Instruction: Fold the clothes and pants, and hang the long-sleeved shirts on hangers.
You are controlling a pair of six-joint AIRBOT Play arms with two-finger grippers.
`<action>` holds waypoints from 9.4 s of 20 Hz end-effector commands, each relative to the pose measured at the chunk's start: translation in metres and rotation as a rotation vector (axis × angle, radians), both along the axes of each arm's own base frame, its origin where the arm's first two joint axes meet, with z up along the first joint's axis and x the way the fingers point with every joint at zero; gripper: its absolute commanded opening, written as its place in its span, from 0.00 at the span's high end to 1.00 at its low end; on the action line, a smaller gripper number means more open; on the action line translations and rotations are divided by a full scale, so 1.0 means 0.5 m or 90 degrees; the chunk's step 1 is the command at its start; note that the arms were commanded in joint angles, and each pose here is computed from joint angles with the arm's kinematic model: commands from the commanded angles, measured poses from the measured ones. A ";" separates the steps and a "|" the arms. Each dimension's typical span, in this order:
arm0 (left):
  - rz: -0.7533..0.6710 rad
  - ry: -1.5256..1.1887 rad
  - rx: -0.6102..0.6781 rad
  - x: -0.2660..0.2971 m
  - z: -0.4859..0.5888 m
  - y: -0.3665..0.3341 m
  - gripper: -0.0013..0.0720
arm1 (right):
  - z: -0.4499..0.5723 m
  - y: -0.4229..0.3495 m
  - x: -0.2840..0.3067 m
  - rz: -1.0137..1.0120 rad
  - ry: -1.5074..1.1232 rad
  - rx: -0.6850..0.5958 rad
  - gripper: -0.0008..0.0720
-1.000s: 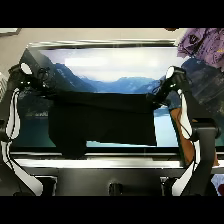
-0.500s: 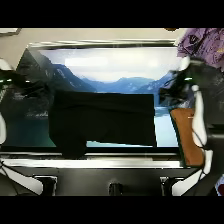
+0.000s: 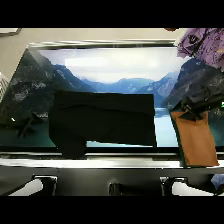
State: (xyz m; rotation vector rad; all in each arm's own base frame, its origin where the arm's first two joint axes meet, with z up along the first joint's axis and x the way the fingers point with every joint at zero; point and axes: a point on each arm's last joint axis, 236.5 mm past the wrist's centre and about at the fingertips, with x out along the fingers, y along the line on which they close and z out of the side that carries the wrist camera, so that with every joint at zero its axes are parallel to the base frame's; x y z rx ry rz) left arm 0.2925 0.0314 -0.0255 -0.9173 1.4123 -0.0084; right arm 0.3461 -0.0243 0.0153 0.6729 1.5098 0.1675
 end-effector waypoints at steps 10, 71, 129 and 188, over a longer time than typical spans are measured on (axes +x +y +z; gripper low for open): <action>0.019 0.087 -0.050 -0.154 -0.128 -0.103 0.03 | -0.048 0.024 -0.035 -0.023 0.001 0.038 0.24; -0.090 0.005 0.068 -0.121 0.056 -0.136 0.96 | -0.163 0.176 -0.251 -0.083 0.144 0.172 0.94; -0.155 -0.203 0.069 0.375 0.071 -0.127 0.27 | -0.057 -0.012 0.172 -0.179 -0.093 0.065 0.10; -0.482 -0.102 -0.228 0.133 -0.029 -1.045 0.97 | 0.317 0.004 0.091 -0.086 -0.215 -0.238 0.94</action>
